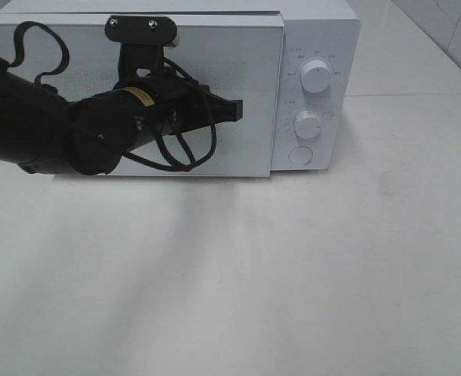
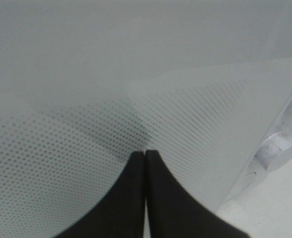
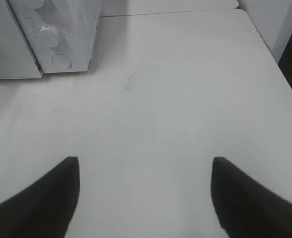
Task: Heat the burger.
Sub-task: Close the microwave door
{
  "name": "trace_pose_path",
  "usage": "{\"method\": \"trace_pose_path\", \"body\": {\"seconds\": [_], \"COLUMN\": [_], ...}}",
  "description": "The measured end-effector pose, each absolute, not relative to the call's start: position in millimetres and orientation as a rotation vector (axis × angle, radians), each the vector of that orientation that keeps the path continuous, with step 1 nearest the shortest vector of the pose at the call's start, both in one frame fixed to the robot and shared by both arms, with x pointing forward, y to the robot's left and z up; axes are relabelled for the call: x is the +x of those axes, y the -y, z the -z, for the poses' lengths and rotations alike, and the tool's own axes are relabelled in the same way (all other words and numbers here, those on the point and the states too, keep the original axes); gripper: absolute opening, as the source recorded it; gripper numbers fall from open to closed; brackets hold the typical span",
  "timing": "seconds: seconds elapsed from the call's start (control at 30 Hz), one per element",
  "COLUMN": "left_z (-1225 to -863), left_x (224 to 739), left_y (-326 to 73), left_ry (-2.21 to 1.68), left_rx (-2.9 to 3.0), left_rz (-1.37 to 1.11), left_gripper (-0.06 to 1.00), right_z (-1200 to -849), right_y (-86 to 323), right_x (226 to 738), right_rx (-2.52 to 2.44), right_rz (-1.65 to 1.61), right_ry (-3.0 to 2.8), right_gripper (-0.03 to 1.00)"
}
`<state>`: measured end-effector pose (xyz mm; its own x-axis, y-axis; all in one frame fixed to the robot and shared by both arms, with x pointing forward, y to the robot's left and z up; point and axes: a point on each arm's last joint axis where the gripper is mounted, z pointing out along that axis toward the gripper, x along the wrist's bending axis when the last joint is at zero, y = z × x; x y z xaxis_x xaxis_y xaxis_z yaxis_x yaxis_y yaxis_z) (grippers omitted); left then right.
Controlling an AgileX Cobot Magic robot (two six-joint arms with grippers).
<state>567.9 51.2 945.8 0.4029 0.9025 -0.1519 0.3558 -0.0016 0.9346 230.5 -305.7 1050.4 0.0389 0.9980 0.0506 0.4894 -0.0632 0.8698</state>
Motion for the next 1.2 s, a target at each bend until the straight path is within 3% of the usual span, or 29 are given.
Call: {"method": "trace_pose_path", "body": {"seconds": [0.7,1.0,1.1,1.13,1.17,1.2], "left_z": [-949,-965,-966,-967,-967,-967], "left_x": [576,548,537,532,532,525], "left_y": [-37,-44,-48,-51,-51,-54], "left_ry": [-1.159,-1.115,-1.121,-1.126,-1.126,-1.131], "left_rx": [1.696,1.779,1.820,1.844,1.844,1.878], "left_rz": [-0.614,-0.567,-0.523,-0.493,-0.493,-0.458], "left_gripper": [0.00,0.00,0.07,0.19,0.19,0.25], "right_z": [-1050,-1050,-1050,-1050,-1050,-1050], "right_y": [306,305,305,305,305,305], "right_x": [231,231,231,231,231,231], "right_rx": [1.637,1.637,1.637,1.637,1.637,1.637], "right_rz": [-0.949,-0.950,-0.950,-0.950,-0.950,-0.950], "right_ry": [-1.528,-1.529,-1.529,-1.529,-1.529,-1.529], "right_gripper": [0.72,0.72,0.72,0.72,0.72,0.72]}}
